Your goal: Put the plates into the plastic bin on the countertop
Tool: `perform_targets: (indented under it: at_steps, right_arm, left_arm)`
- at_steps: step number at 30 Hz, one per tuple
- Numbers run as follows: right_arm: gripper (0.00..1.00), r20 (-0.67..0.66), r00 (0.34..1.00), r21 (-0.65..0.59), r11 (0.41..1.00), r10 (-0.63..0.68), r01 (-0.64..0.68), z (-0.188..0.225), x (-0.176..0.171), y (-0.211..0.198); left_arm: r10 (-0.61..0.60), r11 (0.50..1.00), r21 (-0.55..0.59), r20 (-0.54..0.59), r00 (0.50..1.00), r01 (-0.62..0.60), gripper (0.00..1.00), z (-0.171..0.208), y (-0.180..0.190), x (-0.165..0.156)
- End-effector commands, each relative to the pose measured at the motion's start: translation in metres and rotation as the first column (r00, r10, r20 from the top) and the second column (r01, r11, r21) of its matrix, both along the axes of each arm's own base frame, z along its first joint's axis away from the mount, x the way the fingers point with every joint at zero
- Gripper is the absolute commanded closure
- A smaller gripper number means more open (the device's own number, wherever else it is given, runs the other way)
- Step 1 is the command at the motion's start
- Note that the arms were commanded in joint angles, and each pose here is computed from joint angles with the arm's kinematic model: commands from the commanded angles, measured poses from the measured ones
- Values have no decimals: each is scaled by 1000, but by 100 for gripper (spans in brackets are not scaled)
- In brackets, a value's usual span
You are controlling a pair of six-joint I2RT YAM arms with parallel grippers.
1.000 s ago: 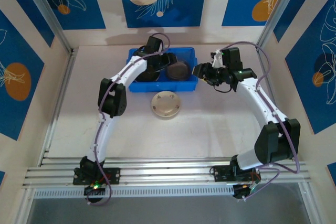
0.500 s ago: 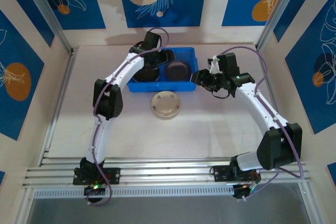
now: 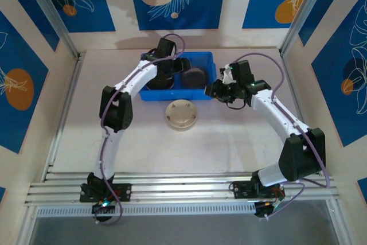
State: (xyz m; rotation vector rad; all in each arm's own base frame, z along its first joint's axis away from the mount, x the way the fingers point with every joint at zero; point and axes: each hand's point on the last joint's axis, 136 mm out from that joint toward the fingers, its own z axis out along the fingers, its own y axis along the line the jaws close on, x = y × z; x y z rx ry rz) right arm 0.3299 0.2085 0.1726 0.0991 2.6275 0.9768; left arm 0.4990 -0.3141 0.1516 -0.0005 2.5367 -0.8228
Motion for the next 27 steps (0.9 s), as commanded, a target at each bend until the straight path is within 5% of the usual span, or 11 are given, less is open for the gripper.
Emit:
perform_targets:
  at_steps: [1,8,16,19,27]
  right_arm:
    - [67,-41,999,-38,999,26,-27,-18,-11,6]
    - [59,-93,995,-56,998,27,-32,-37,-20,17]
    - [54,-156,988,-55,998,-13,5,-56,-33,15]
    - [62,-179,984,-64,998,-23,12,-66,-36,13]
    - [63,-252,967,-125,992,-44,12,-97,-29,13]
  left_arm:
    - [-95,992,-71,142,985,106,32,79,-9,-42]
    - [-118,993,-9,148,982,121,29,87,30,-127]
    - [-80,993,-76,92,993,88,25,60,55,-200]
    - [-56,997,-58,52,997,59,26,38,67,-221]
    - [-25,999,-41,-1,1000,24,27,7,81,-240]
